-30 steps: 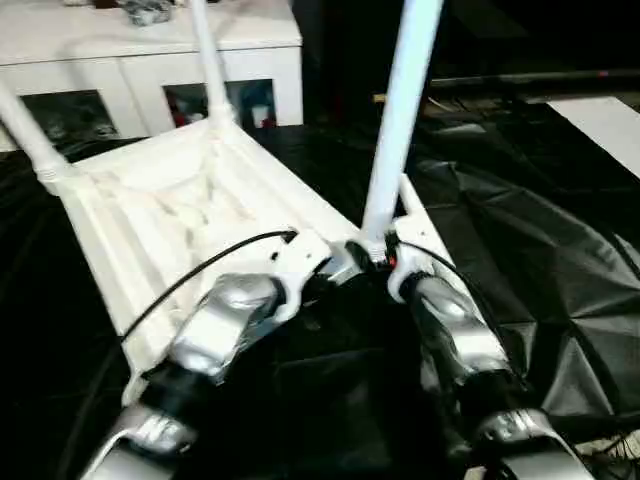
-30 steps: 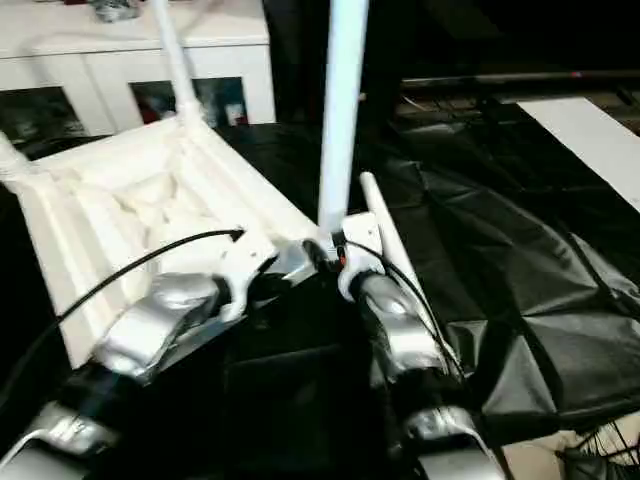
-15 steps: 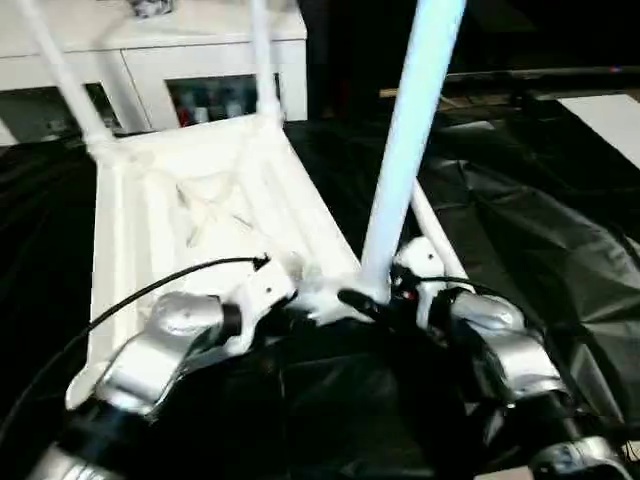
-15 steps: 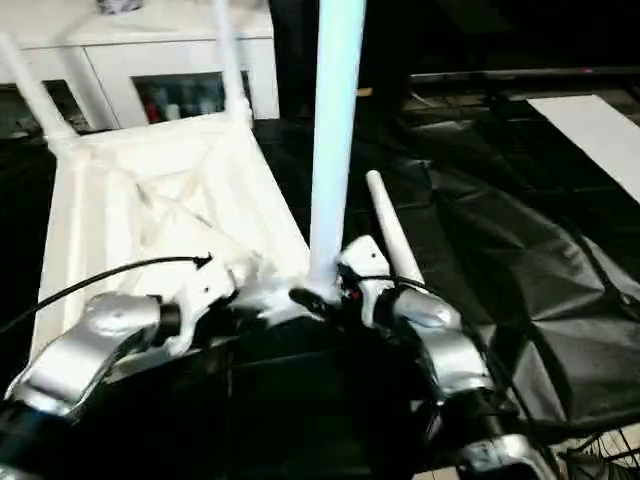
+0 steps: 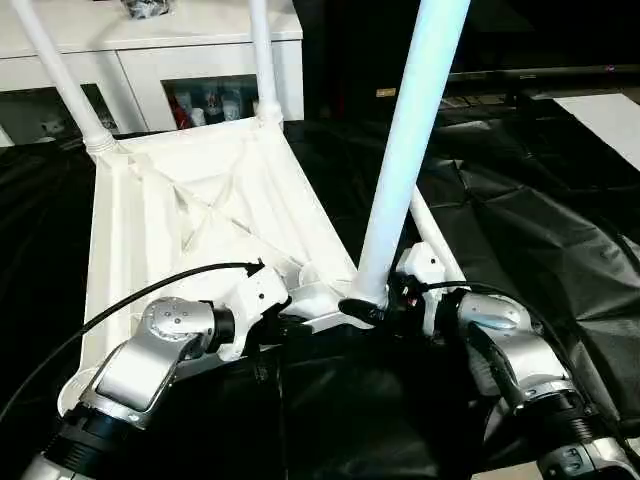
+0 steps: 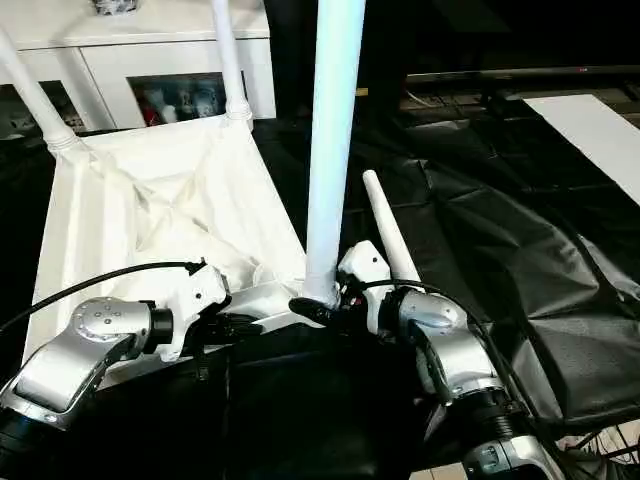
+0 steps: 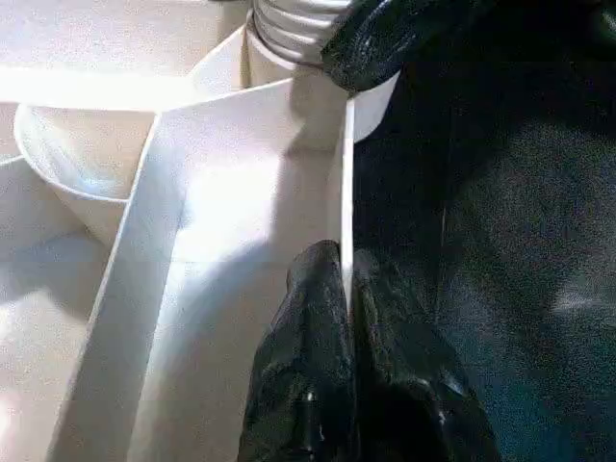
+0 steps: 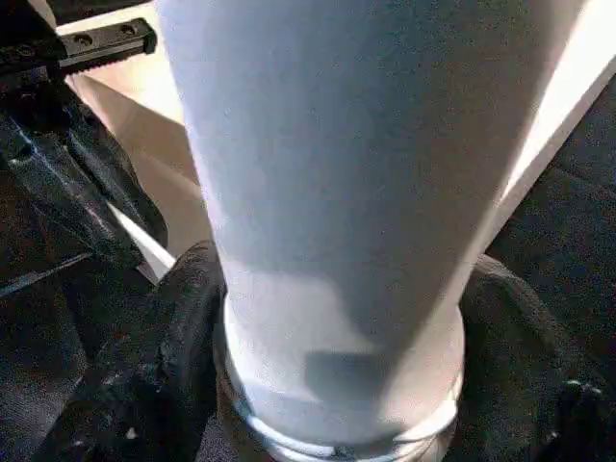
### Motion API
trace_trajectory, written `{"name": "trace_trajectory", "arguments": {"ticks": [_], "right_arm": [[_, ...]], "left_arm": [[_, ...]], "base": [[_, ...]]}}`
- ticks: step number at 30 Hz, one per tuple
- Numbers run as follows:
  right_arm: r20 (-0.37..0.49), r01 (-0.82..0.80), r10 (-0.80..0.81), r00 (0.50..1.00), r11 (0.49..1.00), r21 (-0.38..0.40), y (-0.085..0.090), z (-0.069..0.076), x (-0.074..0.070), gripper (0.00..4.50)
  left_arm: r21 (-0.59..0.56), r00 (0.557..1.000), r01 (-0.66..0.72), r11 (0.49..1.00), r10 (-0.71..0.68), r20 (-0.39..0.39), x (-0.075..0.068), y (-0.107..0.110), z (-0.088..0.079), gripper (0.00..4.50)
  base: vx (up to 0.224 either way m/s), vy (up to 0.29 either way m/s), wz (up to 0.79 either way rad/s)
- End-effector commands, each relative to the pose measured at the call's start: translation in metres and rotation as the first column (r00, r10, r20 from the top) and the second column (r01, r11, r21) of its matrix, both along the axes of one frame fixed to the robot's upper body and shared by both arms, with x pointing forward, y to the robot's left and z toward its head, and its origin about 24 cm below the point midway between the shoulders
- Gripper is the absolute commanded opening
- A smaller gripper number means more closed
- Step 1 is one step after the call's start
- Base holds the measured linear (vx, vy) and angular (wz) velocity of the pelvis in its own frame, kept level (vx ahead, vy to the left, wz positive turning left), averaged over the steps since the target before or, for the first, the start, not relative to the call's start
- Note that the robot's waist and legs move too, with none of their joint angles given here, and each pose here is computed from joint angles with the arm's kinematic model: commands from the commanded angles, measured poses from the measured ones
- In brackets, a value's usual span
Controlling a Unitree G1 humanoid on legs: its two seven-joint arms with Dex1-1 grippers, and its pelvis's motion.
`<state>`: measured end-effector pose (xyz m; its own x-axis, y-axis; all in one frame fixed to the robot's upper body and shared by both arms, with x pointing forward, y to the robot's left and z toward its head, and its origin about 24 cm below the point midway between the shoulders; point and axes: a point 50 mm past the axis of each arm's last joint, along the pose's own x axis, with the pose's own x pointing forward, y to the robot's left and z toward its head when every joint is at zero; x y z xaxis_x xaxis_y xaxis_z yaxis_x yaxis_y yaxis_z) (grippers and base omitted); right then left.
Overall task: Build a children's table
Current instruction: Rotate leg to tighten
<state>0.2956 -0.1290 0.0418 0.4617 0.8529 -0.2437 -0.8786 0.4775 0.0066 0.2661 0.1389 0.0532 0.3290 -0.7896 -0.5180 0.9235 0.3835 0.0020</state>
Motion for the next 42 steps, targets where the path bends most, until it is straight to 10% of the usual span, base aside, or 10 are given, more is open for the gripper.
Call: {"name": "trace_trajectory", "arguments": {"ticks": [1, 13, 22, 34, 42], "right_arm": [[0.002, 0.015, -0.015, 1.0, 1.0, -0.012, -0.005, 0.002, 0.001, 2.98], [-0.064, 0.377, -0.377, 0.924, 0.926, -0.016, -0.005, -0.015, 0.02, 2.74], [-0.102, 0.727, -0.725, 0.681, 0.686, -0.031, 0.028, -0.025, 0.037, 2.74], [-0.059, 0.532, -0.529, 0.846, 0.834, 0.144, 0.024, 0.0, 0.038, 3.78], [0.006, 0.271, -0.271, 0.962, 0.962, 0.043, 0.002, 0.007, 0.025, 3.98]], "left_arm": [[-0.05, 0.998, 0.037, 0.998, -0.039, -0.039, -0.005, -0.001, -0.002, 0.0], [-0.008, 0.982, -0.19, 0.982, 0.189, -0.016, 0.022, -0.017, -0.01, 0.0], [0.006, 0.884, -0.465, 0.885, 0.464, 0.058, 0.059, -0.052, -0.014, 0.0], [0.005, 0.941, -0.334, 0.943, 0.333, 0.061, 0.049, -0.041, -0.011, 0.0], [-0.047, 0.985, -0.166, 0.985, 0.168, 0.036, 0.031, -0.023, -0.008, 0.0]], "base": [[0.0, 0.0, 0.0], [-0.004, 0.0, 0.0], [0.0, 0.0, 0.0], [0.0, 0.0, 0.0], [0.0, 0.0, 0.0]]}}
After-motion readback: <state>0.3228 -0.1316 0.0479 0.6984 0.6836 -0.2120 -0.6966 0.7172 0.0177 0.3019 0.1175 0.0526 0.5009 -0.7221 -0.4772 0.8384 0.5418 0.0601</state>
